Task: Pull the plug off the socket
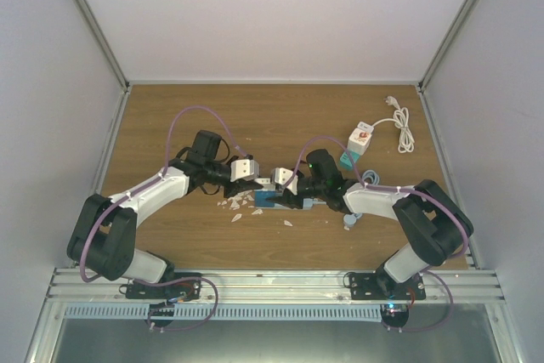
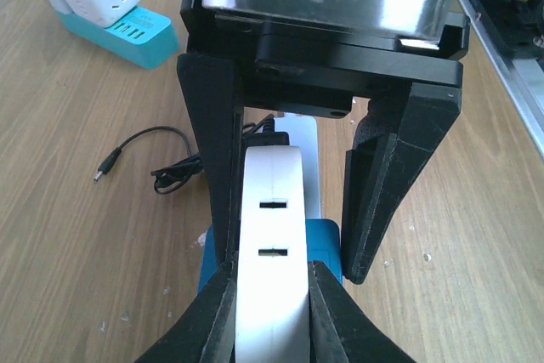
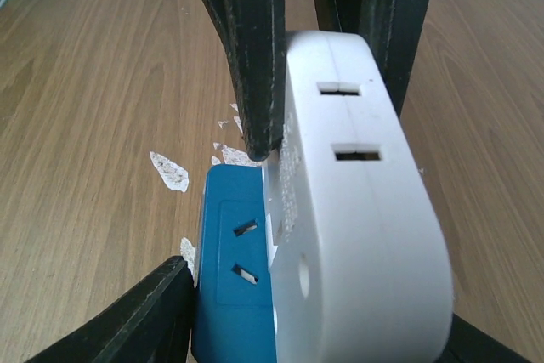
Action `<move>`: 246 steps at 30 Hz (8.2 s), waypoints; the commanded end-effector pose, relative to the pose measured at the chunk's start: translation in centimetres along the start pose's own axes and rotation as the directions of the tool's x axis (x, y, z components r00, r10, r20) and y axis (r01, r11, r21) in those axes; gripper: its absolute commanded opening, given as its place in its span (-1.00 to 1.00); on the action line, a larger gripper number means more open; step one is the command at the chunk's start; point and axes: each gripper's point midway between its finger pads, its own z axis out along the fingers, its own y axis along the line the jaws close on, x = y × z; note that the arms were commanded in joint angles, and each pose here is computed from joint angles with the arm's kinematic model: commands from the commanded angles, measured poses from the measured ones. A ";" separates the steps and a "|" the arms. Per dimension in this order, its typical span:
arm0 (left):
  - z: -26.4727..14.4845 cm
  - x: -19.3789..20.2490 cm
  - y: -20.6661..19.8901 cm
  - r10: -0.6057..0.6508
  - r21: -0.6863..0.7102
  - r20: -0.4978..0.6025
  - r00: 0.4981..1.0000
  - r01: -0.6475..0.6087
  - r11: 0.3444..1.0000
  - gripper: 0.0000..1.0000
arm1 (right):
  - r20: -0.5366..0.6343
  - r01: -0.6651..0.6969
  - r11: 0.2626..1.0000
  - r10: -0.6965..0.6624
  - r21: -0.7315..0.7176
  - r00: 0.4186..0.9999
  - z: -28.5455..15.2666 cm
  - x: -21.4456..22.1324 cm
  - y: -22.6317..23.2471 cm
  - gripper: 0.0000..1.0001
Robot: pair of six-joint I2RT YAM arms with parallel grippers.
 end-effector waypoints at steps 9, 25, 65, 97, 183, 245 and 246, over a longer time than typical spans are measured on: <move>-1.2 -5.1 0.2 0.016 0.075 0.176 0.984 -0.029 0.997 -0.99 | -0.062 0.024 0.999 -0.022 0.031 0.998 0.3 1.9 -0.5 0.00; -2.1 -4.5 1.4 0.003 0.034 0.165 0.986 -0.009 0.999 -1.00 | -0.047 0.030 0.999 -0.028 0.032 0.998 0.2 1.2 -0.6 0.25; -11.2 -13.2 -0.2 -0.182 0.230 0.431 0.884 0.087 0.969 -1.00 | 0.241 0.059 0.996 -0.075 0.072 0.968 -7.4 -14.4 -7.0 0.99; -11.1 -12.3 0.4 -0.221 0.220 0.429 0.876 0.136 0.966 -1.00 | 0.259 0.028 0.999 -0.034 0.025 0.965 -6.2 -18.1 -6.1 0.99; -8.9 -9.6 2.8 -0.193 0.026 0.342 0.920 0.196 0.980 -1.00 | 0.236 -0.036 0.958 -0.034 0.285 0.971 -9.8 -21.8 -12.8 0.92; -29.2 25.6 36.4 -0.585 -0.931 -0.363 0.725 -0.258 0.258 -0.93 | 0.094 -0.136 0.985 0.126 0.110 0.988 -9.8 -7.6 -8.0 0.99; -29.1 26.0 36.3 -0.587 -0.929 -0.368 0.721 -0.260 0.263 -0.93 | 0.093 -0.136 0.985 0.127 0.109 0.988 -9.8 -7.6 -8.0 0.99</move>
